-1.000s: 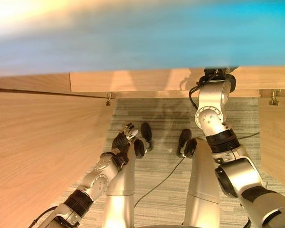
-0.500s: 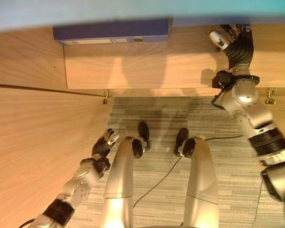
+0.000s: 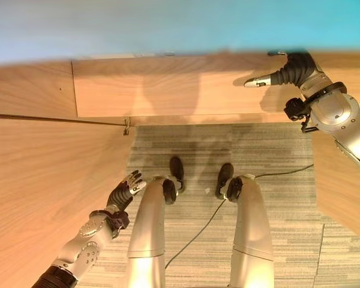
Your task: Put the empty folder in the office cabinet
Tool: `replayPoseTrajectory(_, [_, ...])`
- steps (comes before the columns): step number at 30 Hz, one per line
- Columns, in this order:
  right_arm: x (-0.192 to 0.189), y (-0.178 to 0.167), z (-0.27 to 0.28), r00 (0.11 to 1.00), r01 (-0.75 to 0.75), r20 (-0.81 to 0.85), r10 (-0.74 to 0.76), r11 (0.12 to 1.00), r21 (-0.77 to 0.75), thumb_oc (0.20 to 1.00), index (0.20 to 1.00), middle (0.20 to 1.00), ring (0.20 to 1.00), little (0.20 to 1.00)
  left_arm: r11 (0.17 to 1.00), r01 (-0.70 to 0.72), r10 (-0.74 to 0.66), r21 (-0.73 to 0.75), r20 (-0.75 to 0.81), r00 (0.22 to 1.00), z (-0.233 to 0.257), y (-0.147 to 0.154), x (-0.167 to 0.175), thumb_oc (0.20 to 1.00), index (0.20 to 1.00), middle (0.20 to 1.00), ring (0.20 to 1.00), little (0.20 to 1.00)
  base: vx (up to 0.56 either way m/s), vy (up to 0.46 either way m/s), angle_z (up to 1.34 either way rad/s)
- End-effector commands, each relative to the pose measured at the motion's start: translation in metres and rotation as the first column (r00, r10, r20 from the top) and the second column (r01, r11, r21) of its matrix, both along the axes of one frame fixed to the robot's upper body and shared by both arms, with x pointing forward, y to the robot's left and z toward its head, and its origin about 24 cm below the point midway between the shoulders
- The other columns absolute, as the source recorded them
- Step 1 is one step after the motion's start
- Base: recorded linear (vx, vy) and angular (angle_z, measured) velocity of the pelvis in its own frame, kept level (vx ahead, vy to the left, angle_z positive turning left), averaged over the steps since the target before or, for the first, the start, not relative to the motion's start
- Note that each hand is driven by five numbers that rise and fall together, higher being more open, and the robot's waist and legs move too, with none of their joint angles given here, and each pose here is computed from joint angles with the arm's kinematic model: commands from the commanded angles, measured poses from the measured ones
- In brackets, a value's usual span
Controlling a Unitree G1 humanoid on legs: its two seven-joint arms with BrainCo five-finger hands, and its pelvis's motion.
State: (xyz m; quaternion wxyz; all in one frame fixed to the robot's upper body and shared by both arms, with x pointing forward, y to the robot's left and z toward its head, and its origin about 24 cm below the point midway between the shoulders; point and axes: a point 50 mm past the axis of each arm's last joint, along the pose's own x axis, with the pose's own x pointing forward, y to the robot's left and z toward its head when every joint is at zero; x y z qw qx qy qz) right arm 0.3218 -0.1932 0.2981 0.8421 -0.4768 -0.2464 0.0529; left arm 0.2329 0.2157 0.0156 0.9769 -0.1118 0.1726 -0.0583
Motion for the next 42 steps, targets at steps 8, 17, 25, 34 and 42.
replayPoseTrajectory(8, [-0.039,0.036,0.033,0.974,-0.218,0.003,0.227,0.936,-0.276,1.0,1.0,1.0,1.0,1.0,0.998,0.068,-0.068,0.013,0.052,0.996,0.015,0.01,-0.012,1.0,1.0,1.0,1.0,1.0,0.0,0.001,-0.02])
replayPoseTrajectory(17, [-0.074,0.039,0.027,0.949,-0.301,-0.044,0.314,0.85,-0.431,1.0,1.0,1.0,1.0,1.0,0.995,0.079,-0.074,-0.064,0.078,0.994,0.013,0.003,-0.011,1.0,1.0,1.0,1.0,1.0,0.0,0.0,0.0])
replayPoseTrajectory(25, [-0.091,0.044,0.045,0.919,-0.349,0.007,0.394,0.822,-0.45,1.0,1.0,1.0,1.0,1.0,0.994,0.043,-0.039,-0.104,0.044,0.998,0.0,0.012,-0.005,1.0,1.0,1.0,1.0,1.0,-0.04,0.011,-0.11])
replayPoseTrajectory(34, [-0.07,0.061,0.021,0.891,-0.452,-0.166,0.423,0.793,-0.408,1.0,1.0,1.0,1.0,1.0,0.995,0.067,-0.076,-0.073,-0.139,0.987,-0.047,0.001,-0.004,1.0,1.0,1.0,1.0,1.0,-0.03,0.002,-0.03])
replayPoseTrajectory(42, [-0.027,0.037,-0.033,0.886,-0.378,-0.389,0.253,0.88,-0.288,1.0,1.0,1.0,1.0,1.0,0.998,0.069,-0.07,-0.015,-0.301,0.951,-0.08,0.008,-0.025,1.0,1.0,1.0,1.0,1.0,0.03,-0.045,-0.04])
